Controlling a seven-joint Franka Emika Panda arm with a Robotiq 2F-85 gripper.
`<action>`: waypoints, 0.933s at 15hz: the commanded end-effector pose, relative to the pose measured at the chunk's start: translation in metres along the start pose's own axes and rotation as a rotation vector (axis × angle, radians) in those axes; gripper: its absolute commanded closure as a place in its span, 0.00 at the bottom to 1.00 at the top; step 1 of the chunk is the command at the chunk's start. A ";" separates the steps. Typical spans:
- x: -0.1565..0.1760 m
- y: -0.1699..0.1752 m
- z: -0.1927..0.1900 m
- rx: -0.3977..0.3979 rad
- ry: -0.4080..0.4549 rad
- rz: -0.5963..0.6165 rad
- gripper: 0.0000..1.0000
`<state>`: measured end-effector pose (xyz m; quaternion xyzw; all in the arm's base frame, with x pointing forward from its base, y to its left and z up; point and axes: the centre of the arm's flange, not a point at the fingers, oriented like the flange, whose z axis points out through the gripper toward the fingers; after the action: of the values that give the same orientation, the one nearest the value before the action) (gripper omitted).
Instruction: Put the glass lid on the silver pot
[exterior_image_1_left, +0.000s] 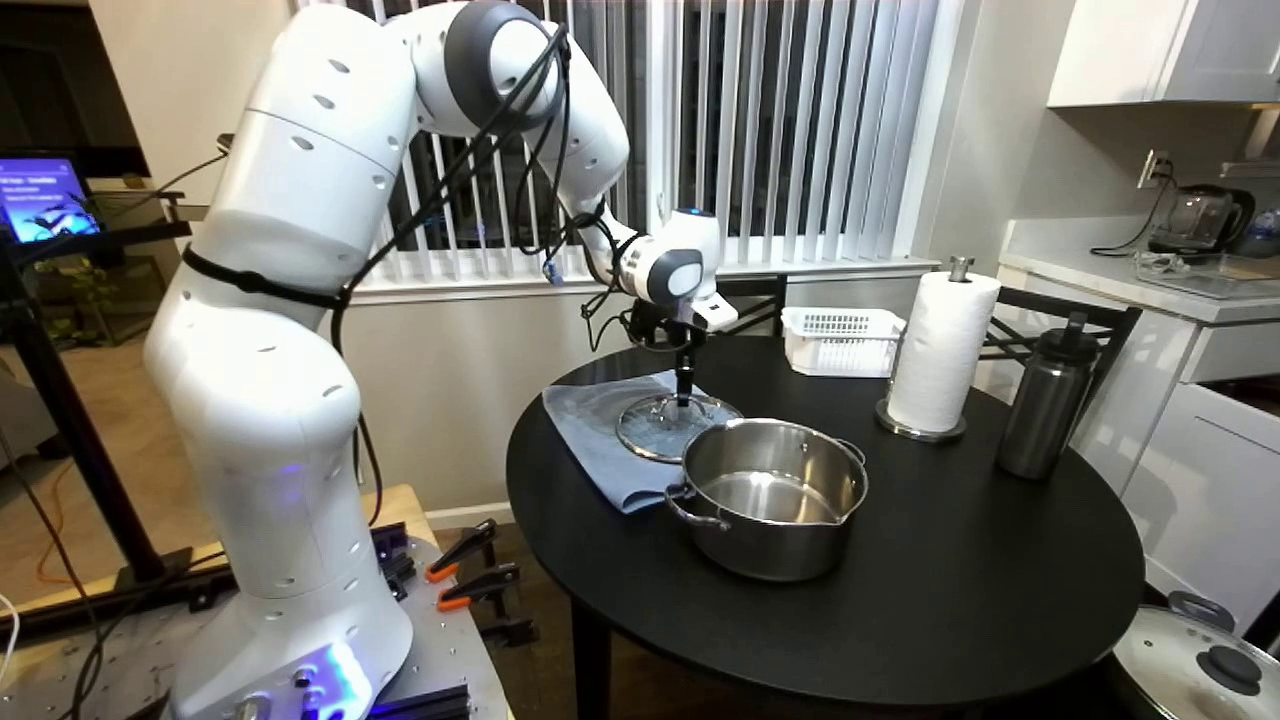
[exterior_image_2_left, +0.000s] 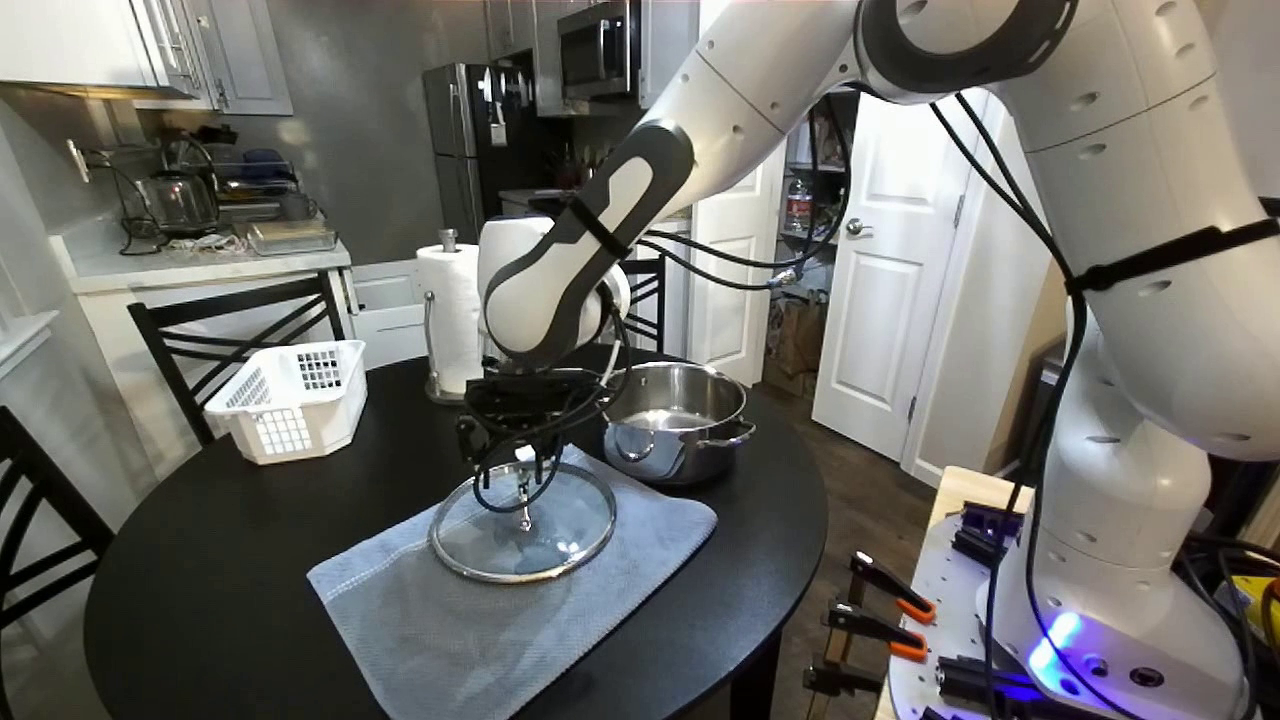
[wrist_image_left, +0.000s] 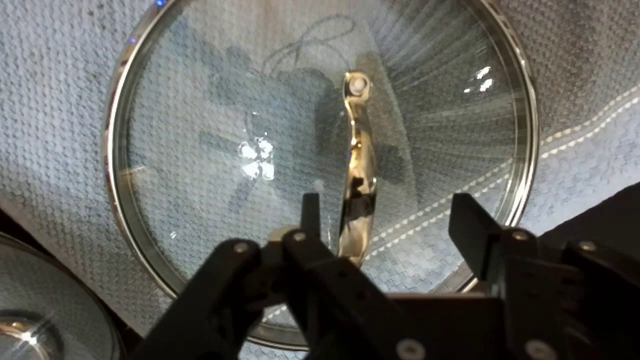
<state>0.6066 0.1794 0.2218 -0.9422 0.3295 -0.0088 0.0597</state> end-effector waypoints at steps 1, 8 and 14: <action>-0.004 0.008 0.001 -0.004 -0.049 0.033 0.61; -0.007 0.017 -0.005 -0.025 -0.057 0.047 0.96; -0.020 0.020 -0.038 -0.019 0.010 0.028 0.93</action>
<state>0.5979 0.1725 0.2195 -0.9382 0.3419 0.0166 0.0509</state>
